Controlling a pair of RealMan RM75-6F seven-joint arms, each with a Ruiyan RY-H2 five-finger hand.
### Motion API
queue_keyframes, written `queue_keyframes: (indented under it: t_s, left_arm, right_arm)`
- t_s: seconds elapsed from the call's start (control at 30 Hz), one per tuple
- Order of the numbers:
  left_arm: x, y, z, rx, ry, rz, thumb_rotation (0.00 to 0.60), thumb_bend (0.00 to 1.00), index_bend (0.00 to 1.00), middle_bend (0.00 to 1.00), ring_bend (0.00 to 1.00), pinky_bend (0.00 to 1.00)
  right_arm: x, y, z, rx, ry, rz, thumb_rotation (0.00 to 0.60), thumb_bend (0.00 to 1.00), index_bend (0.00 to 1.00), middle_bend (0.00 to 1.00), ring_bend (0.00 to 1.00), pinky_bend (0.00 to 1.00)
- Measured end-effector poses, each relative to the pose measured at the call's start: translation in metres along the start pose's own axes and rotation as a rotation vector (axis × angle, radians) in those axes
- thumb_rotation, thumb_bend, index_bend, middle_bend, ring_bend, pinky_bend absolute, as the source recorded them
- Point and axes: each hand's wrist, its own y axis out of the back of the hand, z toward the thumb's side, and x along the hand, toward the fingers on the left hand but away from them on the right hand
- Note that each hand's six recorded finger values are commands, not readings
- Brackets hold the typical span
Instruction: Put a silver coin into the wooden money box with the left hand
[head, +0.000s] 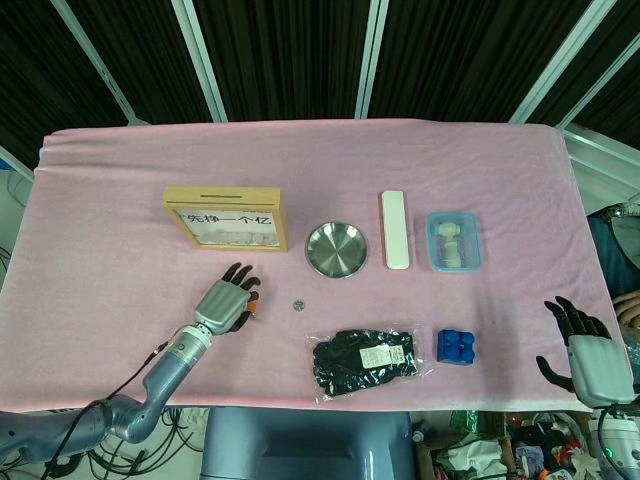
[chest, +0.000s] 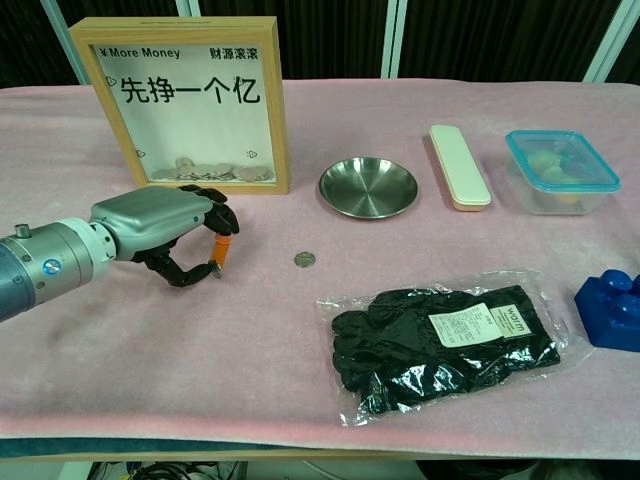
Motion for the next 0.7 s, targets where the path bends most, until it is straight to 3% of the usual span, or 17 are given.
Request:
queue_keyframes:
  t_s: [0.7]
  left_arm:
    - [-0.0020,0.0032,0.0028,-0.003,-0.008,0.021,0.600,0.46,0.65,0.23,0.00,0.00]
  right_arm:
    - [0.0002,0.0000,0.0008,-0.002,0.002,0.000,0.600,0.23,0.14,0.07,0.17,0.18]
